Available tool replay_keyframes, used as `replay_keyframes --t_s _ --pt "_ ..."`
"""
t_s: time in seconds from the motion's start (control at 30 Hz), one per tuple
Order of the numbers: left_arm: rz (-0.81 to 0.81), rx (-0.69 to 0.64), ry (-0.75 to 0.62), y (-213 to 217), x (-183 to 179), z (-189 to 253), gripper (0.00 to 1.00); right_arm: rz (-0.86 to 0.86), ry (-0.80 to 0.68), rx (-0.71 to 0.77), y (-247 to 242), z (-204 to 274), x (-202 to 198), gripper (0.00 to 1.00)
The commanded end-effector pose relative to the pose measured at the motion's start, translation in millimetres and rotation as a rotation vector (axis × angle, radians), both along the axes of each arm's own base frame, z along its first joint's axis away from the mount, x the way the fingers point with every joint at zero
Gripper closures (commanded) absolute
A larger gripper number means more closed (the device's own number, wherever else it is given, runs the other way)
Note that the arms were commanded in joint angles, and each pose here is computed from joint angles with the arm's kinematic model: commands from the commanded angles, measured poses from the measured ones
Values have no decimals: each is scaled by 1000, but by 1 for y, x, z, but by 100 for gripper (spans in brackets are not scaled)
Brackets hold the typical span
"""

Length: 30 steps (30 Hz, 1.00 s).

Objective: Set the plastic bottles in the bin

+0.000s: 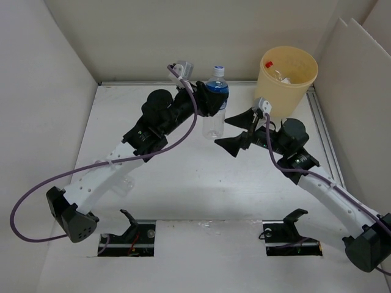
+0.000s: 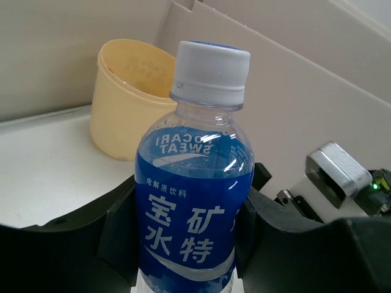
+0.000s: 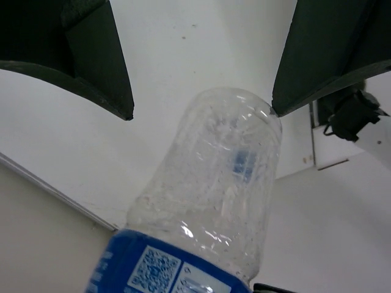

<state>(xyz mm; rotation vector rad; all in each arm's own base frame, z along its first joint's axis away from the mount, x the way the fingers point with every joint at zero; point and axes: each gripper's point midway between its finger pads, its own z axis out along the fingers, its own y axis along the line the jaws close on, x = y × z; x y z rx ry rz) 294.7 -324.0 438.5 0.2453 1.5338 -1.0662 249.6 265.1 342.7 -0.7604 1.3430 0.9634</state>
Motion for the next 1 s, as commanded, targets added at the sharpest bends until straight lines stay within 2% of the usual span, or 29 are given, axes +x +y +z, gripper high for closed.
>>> replay_keyframes --t_s 0.0,0.17,0.37,0.47,0.5,0.53,0.57,0.6,0.63,0.67,0.7,0.73,0.77,0.9,0.97 --pt "-19 -18 -127 -15 -26 33 100 73 -138 175 5 67 -13 3" --pt "-70 -23 -182 -23 -45 36 100 103 -160 196 12 82 -24 1" --pt "-151 -90 -196 -22 -67 47 100 93 -168 205 17 94 -14 0" --pt "-154 -96 -188 -20 -69 46 100 130 -169 215 25 102 -21 26" --pt "-153 -105 -196 -17 -72 51 100 119 -160 214 26 99 -17 37" --pt "-143 -106 -193 -17 -70 47 100 132 -158 215 29 99 -21 57" --pt "-144 -122 -196 -12 -74 53 100 122 -149 213 29 95 -18 63" --pt "-135 -133 -202 -8 -75 58 95 124 -141 217 29 95 -19 63" --pt "-135 -133 -202 -8 -75 58 89 133 -140 217 31 95 -21 73" --pt "-136 -146 -202 -5 -78 62 74 132 -129 211 33 91 -18 83" --pt "-124 -155 -206 -1 -78 66 50 124 -128 213 33 92 -17 88" --pt "-115 -169 -189 0 -77 66 0 116 -110 214 34 88 -13 94" --pt "-99 -168 -168 1 -74 63 0 107 -109 216 34 89 -11 98" --pt "26 -179 -88 24 -63 73 0 -52 -119 178 1 94 44 99" --pt "218 -134 38 51 -42 50 0 -145 -151 162 -30 110 78 99"
